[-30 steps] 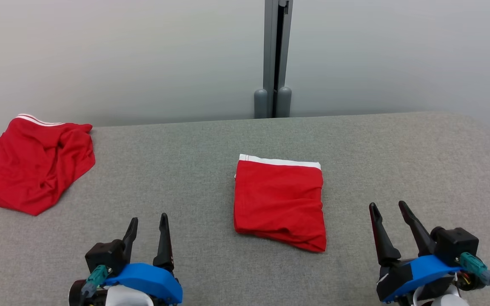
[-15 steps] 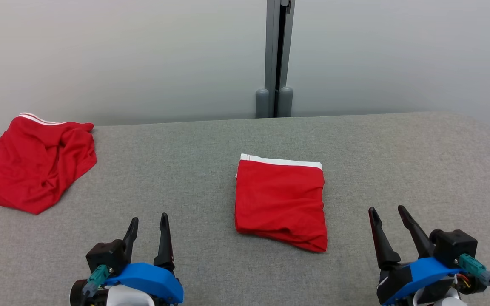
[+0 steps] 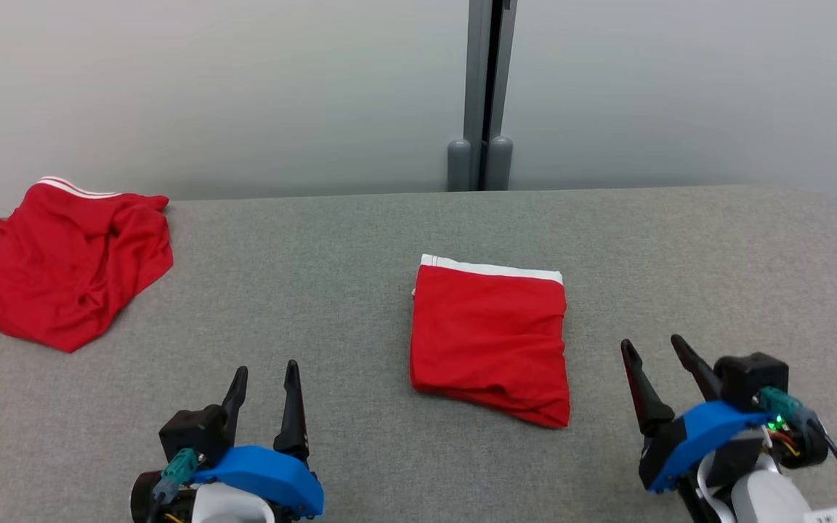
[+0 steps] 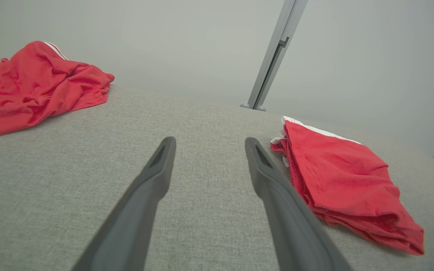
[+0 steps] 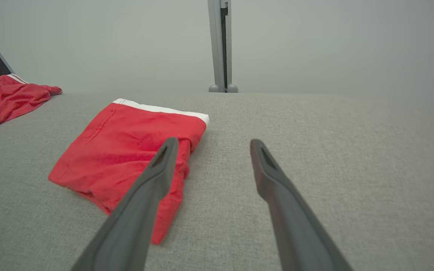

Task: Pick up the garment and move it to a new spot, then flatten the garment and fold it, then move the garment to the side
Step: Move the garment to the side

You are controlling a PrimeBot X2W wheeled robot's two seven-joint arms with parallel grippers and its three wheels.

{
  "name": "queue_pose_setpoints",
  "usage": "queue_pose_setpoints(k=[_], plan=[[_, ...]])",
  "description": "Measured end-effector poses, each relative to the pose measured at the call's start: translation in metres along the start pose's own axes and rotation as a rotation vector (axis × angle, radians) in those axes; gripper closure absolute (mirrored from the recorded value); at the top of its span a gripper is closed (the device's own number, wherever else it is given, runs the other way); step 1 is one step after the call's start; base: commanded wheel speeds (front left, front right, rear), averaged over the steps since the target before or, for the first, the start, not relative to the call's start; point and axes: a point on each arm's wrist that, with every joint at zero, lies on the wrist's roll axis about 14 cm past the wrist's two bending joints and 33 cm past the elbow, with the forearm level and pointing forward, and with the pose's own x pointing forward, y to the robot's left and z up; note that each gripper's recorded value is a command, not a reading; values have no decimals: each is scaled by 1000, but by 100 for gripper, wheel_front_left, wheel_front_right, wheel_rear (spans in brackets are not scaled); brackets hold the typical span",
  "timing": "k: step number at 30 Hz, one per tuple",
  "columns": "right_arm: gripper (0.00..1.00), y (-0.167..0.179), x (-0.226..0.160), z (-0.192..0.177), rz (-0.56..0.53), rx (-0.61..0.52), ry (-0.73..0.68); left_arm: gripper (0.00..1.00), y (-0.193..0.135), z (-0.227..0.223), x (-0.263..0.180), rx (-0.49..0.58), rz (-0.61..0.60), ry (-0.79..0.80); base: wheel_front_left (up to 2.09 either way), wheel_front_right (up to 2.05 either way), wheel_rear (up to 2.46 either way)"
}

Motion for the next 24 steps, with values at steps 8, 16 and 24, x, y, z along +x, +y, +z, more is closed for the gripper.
queue_pose_setpoints(k=[8, 16, 24], plan=[[0, 10, 46, 10, 28, -25, 87, 0, 3, 0, -1, -17, 10, -3, 0, 0, 0], [0, 30, 74, -32, 74, -4, 315, 0, 20, 0, -6, -30, 62, -6, 0, 0, 0], [0, 39, 82, -77, 93, 29, 505, 0, 39, -6, -12, -40, 123, 9, 0, 0, 0]])
